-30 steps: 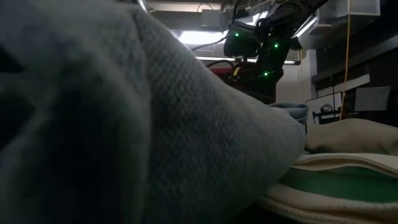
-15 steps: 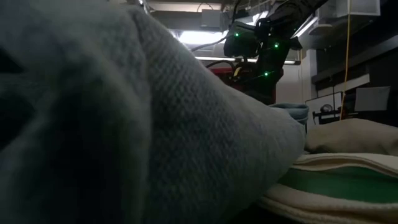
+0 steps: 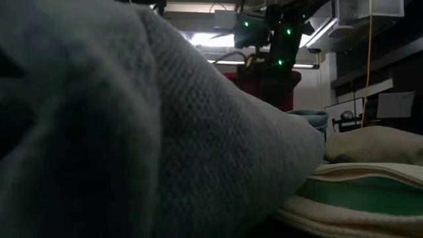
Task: Fold Laundry from Bin
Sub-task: Fold the light blue pants
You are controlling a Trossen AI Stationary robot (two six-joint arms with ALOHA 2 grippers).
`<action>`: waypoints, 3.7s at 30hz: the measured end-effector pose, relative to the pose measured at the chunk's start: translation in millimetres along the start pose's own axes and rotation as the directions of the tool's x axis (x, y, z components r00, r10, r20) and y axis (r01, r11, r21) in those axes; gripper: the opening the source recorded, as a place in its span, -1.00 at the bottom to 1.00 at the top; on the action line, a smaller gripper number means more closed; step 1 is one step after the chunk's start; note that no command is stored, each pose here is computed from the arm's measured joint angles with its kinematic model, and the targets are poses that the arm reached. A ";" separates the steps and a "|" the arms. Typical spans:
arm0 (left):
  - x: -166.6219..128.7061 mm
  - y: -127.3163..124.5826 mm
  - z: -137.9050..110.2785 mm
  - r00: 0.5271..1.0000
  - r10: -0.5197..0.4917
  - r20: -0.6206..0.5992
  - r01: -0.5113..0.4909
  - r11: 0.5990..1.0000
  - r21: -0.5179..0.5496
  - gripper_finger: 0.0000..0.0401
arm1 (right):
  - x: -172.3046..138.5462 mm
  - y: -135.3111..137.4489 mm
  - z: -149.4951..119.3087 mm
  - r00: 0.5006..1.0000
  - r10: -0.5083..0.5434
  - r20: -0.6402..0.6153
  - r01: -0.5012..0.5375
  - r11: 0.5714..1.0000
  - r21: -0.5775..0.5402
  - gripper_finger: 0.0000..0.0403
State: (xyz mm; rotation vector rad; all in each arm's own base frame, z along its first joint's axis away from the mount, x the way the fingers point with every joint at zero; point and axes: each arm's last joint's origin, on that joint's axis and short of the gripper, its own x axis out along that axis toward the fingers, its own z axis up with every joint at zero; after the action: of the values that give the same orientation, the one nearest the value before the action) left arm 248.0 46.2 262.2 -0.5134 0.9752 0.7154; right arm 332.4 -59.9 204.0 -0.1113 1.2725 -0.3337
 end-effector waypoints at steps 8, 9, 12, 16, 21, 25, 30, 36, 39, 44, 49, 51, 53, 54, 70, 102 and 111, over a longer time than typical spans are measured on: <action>17.9 -6.6 -12.6 0.998 -0.053 0.045 0.052 0.999 0.011 -0.63 | -15.1 27.8 7.1 0.989 0.147 0.034 -0.147 0.989 -0.002 -0.28; 22.7 -6.2 -15.0 0.997 -0.060 0.055 0.059 0.998 0.005 -0.64 | -14.0 33.3 5.8 0.988 0.151 0.040 -0.151 0.989 -0.009 -0.28; 39.1 -4.2 -24.7 0.992 -0.086 0.089 0.086 0.996 -0.004 -0.67 | -6.7 48.1 -2.6 0.986 0.161 0.041 -0.161 0.987 -0.008 -0.28; 57.2 3.7 -40.6 0.993 -0.061 0.098 0.062 0.998 -0.006 -0.72 | 6.2 61.7 -17.2 0.985 0.170 0.030 -0.169 0.985 -0.028 -0.28; 73.9 17.9 -63.5 0.998 0.025 0.055 -0.024 1.000 -0.014 -0.77 | 22.2 66.6 -36.3 0.986 0.166 -0.010 -0.166 0.986 0.015 -0.28; 83.7 26.5 -76.4 0.995 0.074 0.066 -0.072 0.997 -0.028 -0.80 | 32.2 68.4 -46.2 0.986 0.165 -0.005 -0.165 0.986 0.018 -0.28; 86.6 29.7 -80.9 0.993 0.094 0.068 -0.092 0.995 -0.026 -0.83 | 34.5 68.5 -49.9 0.987 0.161 -0.004 -0.161 0.987 0.019 -0.28; 67.2 19.1 -59.9 0.991 0.026 0.130 -0.021 0.999 -0.042 -0.88 | 19.5 63.8 -40.2 0.992 0.130 -0.001 -0.130 0.991 0.010 -0.28; 52.7 13.2 -47.6 0.989 -0.025 0.145 0.025 1.000 0.002 -0.90 | 4.8 59.9 -31.1 0.992 0.127 0.027 -0.127 0.992 0.015 -0.28; 30.6 -1.5 -32.7 0.974 -0.181 0.138 0.179 0.983 0.031 -0.92 | -12.5 60.5 -23.0 0.985 0.157 0.076 -0.160 0.987 0.028 -0.28; 21.7 -17.4 -39.6 0.954 -0.289 0.084 0.281 0.955 0.091 -0.92 | -22.4 78.2 -21.7 0.965 0.239 0.112 -0.241 0.971 0.007 -0.28; 21.3 -23.1 -46.3 0.952 -0.300 0.067 0.291 0.949 0.119 -0.92 | -25.8 87.5 -22.9 0.960 0.253 0.120 -0.253 0.967 -0.021 -0.28; 23.5 -26.3 -56.6 0.953 -0.302 0.037 0.294 0.945 0.144 -0.92 | -28.0 97.1 -24.1 0.955 0.266 0.133 -0.262 0.964 -0.048 -0.28; 25.0 -27.3 -62.2 0.954 -0.300 0.023 0.294 0.945 0.146 -0.92 | -28.4 101.9 -25.9 0.953 0.271 0.134 -0.265 0.962 -0.061 -0.28; 69.3 3.9 -139.5 0.992 -0.110 -0.061 0.116 0.987 0.107 -0.93 | 10.1 129.4 -71.2 0.939 0.278 0.202 -0.281 0.960 -0.015 -0.28; -9.0 -54.9 -127.5 0.899 -0.433 -0.064 0.437 0.884 0.163 -0.92 | -45.4 137.9 -42.2 0.857 0.427 0.289 -0.427 0.902 -0.067 -0.28; 12.3 -71.8 -147.5 0.941 -0.334 -0.047 0.336 0.910 0.243 -0.92 | -42.1 157.4 -48.8 0.871 0.407 0.276 -0.392 0.913 -0.110 -0.28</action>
State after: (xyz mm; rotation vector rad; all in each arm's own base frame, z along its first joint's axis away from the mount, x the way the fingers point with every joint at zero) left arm 223.4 -97.9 186.9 -0.4471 0.9348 0.2776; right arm 304.4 107.0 186.5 0.0606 0.9769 0.0748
